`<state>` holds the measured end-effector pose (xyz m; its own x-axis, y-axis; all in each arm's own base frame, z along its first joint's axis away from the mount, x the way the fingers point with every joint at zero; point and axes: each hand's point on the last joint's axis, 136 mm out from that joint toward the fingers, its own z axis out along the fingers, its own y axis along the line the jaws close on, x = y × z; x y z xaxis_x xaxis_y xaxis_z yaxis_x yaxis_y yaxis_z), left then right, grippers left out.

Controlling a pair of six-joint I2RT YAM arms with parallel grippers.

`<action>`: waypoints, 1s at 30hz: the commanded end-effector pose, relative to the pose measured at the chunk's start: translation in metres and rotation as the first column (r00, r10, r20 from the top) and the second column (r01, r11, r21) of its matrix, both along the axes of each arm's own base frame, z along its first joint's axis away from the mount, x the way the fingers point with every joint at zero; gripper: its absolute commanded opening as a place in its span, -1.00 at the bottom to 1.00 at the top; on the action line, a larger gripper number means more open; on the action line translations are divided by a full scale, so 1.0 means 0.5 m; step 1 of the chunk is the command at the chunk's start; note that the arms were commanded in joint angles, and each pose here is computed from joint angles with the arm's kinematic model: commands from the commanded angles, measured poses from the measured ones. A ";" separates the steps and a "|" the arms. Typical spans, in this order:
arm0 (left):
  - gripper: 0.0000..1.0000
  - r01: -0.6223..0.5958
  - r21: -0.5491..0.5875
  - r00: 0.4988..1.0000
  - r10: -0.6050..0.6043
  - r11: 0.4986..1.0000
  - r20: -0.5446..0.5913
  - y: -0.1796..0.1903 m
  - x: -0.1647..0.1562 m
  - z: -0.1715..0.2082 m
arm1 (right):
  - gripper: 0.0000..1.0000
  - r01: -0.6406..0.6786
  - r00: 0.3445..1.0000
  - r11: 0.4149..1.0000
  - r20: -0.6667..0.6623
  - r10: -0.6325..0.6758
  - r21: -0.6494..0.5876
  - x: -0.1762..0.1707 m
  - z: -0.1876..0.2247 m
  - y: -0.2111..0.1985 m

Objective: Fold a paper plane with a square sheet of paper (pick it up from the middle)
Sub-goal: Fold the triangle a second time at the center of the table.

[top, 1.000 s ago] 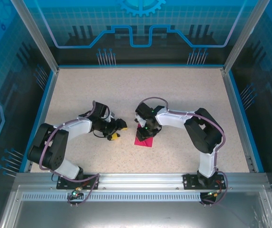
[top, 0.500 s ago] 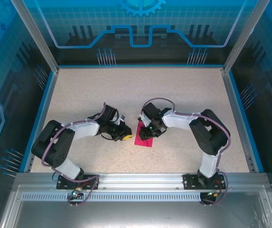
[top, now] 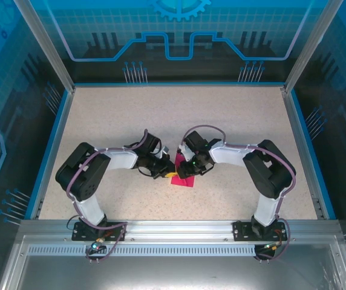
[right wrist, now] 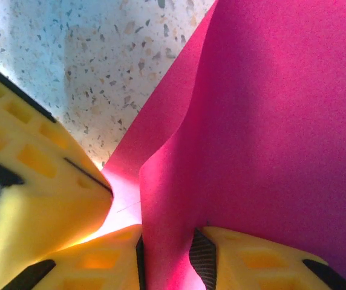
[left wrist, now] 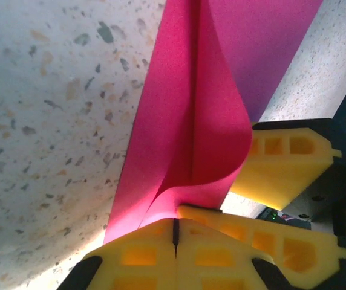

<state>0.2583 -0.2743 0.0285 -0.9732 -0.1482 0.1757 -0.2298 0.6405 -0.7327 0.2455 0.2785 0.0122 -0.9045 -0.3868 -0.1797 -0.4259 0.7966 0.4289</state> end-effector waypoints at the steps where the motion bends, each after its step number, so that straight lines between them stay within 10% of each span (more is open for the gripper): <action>1: -0.98 0.000 0.026 1.000 0.000 1.000 -0.024 -0.005 0.001 -0.021 | -0.31 0.036 0.999 0.997 -0.003 -0.036 -0.073 0.000 -0.028 -0.047; 30: -1.00 0.014 0.093 0.999 -0.011 0.996 -0.033 0.011 -0.009 -0.044 | 0.35 0.195 0.973 0.955 0.078 -0.217 0.225 0.061 0.128 -0.040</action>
<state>0.2574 -0.2727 0.0147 -0.9695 -0.1526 0.1920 -0.2443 0.6709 -0.7001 0.2711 0.2517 0.0545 -0.9434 -0.1629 -0.2889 -0.2945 0.8122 0.5036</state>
